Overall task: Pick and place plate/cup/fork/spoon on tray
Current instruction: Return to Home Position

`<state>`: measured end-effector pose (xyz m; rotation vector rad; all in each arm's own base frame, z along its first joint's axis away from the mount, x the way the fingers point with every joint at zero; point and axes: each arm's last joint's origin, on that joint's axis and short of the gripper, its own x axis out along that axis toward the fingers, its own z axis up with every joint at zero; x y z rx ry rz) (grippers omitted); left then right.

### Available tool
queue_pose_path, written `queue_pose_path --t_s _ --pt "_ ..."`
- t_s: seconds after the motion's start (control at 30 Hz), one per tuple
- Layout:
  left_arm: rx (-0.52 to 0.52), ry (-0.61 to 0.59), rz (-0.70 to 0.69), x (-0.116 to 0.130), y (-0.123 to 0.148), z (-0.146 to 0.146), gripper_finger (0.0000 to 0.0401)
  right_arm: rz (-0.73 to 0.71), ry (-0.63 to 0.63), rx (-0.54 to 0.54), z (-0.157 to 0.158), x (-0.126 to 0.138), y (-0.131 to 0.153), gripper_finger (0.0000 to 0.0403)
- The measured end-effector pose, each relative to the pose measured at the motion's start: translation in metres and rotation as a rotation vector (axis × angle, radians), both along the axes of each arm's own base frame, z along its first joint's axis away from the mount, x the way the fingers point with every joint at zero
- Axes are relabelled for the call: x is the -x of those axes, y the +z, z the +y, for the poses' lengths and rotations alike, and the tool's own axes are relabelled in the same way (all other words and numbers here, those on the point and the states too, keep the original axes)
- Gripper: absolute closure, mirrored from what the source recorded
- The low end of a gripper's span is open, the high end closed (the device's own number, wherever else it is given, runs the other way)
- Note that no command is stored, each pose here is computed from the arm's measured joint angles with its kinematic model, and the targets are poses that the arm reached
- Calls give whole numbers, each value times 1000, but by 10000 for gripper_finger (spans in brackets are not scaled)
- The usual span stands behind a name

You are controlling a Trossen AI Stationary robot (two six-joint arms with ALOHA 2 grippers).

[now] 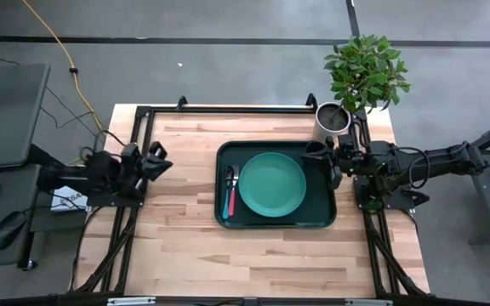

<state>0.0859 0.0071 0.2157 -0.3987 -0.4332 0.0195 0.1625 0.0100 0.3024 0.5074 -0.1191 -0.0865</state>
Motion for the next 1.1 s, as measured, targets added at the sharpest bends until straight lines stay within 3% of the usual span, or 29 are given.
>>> queue_pose_path --t_s 0.27,0.53,0.73,0.93,1.1 --pt "-9 12 57 -5 -15 2 401 1 -16 -1 0 0 0 403" --pt "-42 -132 380 -11 -46 0 401 20 10 -1 0 0 -2 403" --pt "-108 -245 356 -10 -43 -3 401 22 25 -1 1 0 -2 403" --pt "-142 -227 365 -11 -44 -3 401 11 61 -96 1 1 -2 403" --pt "-124 -229 367 -11 -44 -3 401 16 97 -49 2 5 -1 403"
